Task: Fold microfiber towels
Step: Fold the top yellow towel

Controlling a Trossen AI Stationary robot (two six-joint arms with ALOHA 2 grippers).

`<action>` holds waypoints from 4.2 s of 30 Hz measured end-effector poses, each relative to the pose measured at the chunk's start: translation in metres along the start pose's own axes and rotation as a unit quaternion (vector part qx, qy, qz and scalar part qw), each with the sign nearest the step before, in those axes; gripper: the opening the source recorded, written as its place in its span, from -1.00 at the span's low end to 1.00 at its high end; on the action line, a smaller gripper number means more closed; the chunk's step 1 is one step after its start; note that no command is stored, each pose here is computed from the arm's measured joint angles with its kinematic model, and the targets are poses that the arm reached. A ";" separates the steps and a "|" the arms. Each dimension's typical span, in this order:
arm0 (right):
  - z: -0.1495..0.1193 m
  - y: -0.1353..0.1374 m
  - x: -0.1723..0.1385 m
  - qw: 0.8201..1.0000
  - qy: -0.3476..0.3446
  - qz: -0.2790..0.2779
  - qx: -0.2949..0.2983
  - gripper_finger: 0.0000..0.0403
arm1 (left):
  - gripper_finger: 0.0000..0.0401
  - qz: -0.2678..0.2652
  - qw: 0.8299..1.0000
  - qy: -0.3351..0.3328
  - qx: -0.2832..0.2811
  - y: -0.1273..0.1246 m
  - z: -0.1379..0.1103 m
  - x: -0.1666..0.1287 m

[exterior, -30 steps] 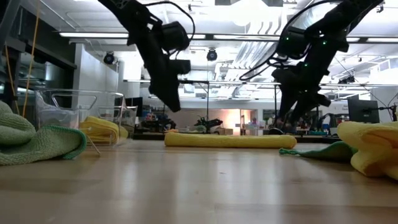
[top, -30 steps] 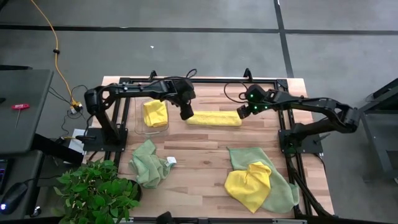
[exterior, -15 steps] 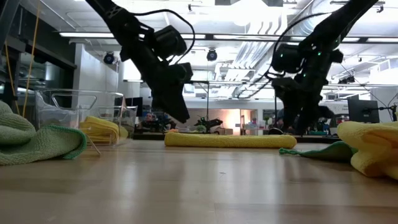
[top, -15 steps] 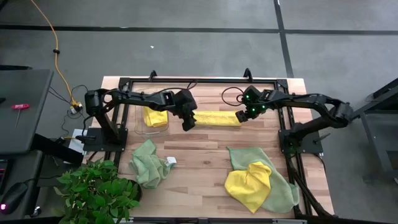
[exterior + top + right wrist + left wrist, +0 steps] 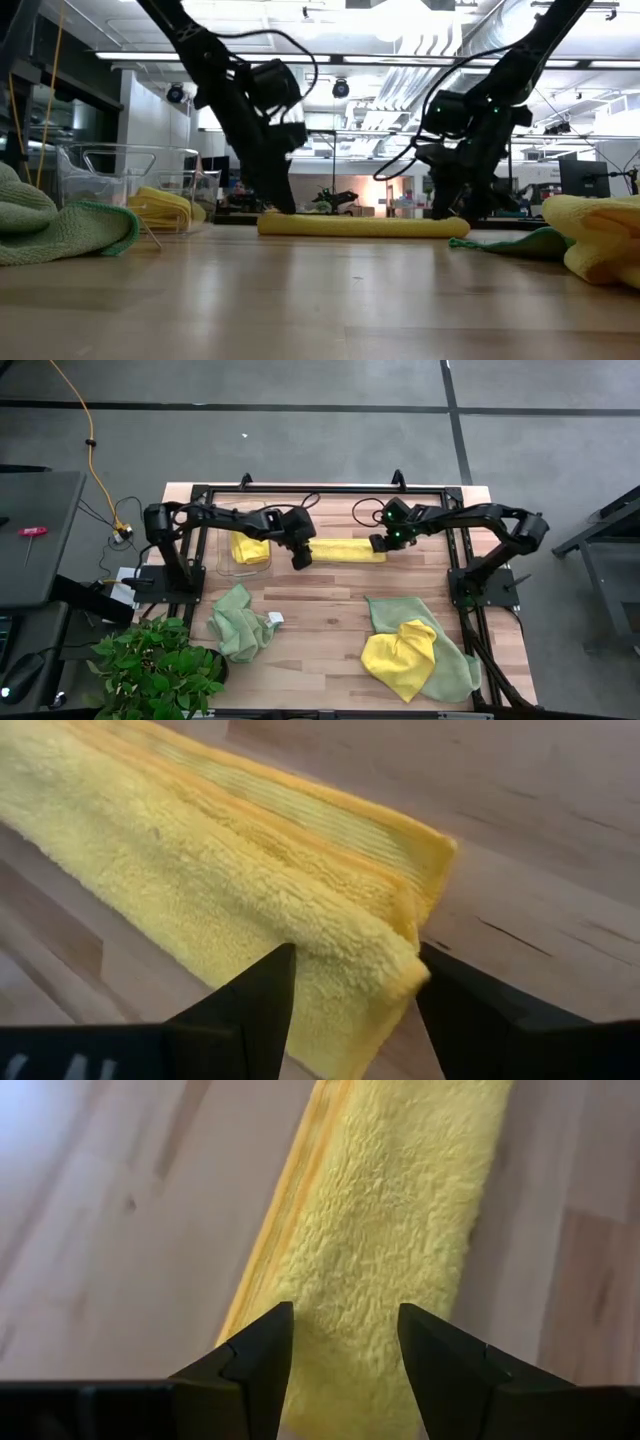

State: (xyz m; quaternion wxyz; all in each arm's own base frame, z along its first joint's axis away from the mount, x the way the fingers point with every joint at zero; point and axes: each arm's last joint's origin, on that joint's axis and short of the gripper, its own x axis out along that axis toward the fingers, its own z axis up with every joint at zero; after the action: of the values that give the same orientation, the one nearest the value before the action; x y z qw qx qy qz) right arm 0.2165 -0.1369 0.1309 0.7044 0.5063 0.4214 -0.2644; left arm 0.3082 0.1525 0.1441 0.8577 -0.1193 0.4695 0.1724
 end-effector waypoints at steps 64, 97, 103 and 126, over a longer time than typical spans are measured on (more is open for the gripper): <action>-0.036 0.014 -0.093 0.996 -0.085 0.013 0.026 -1.00 | -0.93 0.031 0.996 -0.029 0.082 -0.043 0.025 0.046; -0.013 0.060 -0.037 0.979 -0.141 0.127 0.073 -1.00 | -1.00 0.008 0.993 -0.076 0.093 -0.052 0.031 0.054; -0.014 0.062 -0.014 0.983 -0.112 0.124 0.081 -1.00 | -1.00 0.009 0.993 -0.076 0.093 -0.051 0.031 0.054; -0.009 0.067 0.016 0.974 -0.133 0.141 0.121 -0.99 | -1.00 0.026 0.991 -0.074 0.108 -0.050 0.031 0.053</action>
State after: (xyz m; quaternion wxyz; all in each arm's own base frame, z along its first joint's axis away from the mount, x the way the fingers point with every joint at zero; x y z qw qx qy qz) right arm 0.2752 -0.1042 0.1492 0.7179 0.6026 0.2131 -0.2759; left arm 0.3790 0.1281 0.1174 0.8933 -0.0007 0.4232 0.1514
